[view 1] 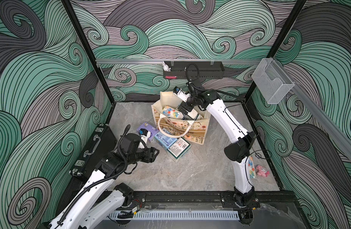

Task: Put tissues into the canvas bag
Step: Place the pack of facial tissues in the canvas bag, then move the pack of facial tissues to the center of the board.

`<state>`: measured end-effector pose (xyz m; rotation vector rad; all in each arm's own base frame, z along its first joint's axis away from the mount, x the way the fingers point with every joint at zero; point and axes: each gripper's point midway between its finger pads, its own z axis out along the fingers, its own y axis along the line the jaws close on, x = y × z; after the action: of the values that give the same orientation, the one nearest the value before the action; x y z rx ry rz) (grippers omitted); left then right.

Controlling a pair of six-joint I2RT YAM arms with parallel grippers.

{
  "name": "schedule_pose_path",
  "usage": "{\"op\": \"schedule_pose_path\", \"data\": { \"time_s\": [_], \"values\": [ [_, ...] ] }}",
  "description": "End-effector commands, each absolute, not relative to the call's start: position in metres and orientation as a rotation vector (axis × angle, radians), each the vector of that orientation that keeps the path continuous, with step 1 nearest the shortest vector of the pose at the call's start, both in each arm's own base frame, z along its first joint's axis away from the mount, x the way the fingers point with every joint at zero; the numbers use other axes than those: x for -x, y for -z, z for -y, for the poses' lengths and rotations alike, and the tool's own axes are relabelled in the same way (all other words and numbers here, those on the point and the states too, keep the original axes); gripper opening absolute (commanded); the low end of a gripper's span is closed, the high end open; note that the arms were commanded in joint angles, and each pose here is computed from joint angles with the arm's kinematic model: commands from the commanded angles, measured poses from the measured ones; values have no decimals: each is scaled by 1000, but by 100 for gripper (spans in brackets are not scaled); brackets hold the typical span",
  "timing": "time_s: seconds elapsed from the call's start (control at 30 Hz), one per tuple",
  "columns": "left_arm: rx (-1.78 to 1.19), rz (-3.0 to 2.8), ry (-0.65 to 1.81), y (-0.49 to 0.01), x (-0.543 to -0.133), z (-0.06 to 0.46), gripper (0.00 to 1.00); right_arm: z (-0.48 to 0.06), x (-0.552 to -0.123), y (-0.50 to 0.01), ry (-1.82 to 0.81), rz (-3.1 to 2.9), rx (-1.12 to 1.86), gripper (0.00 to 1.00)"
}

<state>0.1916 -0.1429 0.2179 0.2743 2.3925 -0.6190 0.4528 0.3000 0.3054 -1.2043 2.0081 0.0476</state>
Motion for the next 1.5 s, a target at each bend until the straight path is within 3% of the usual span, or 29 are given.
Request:
{"op": "schedule_pose_path", "data": {
  "time_s": [0.0, 0.1, 0.27, 0.37, 0.5, 0.77, 0.9, 1.03, 1.1, 1.17, 1.33, 1.47],
  "values": [
    [-279, -2397, 611, -217, -192, 142, 69, -295, -418, -371, -218, -1947, 1076, 99],
    [-280, -2400, 609, -216, -193, 142, 69, -287, -402, -374, -264, -1987, 1030, 89],
    [-279, -2403, 609, -215, -192, 142, 69, -269, -381, -356, -310, -2145, 915, 23],
    [-278, -2402, 609, -216, -192, 142, 69, -245, -378, -345, -255, -2241, 766, 0],
    [-284, -2407, 617, -215, -192, 143, 69, -190, -365, -336, -286, -2353, 476, 0],
    [-286, -2401, 622, -215, -192, 144, 69, -87, -295, -324, -330, -2292, 44, 0],
    [-299, -2411, 636, -214, -192, 147, 69, -51, -273, -303, -241, -2327, -134, 14],
    [-305, -2411, 643, -214, -191, 148, 69, 5, -253, -257, -6, -2360, -548, 79],
    [-304, -2404, 644, -215, -191, 148, 69, 21, -242, -233, 74, -2413, -697, 94],
    [-302, -2401, 645, -216, -190, 147, 69, 32, -232, -208, 102, -2482, -850, 100],
    [-304, -2399, 648, -216, -190, 148, 69, 45, -205, -144, 72, -2568, -1266, 100],
    [-305, -2395, 649, -217, -189, 147, 69, 63, -190, -117, 251, -2606, -1364, 100]
  ]
}}
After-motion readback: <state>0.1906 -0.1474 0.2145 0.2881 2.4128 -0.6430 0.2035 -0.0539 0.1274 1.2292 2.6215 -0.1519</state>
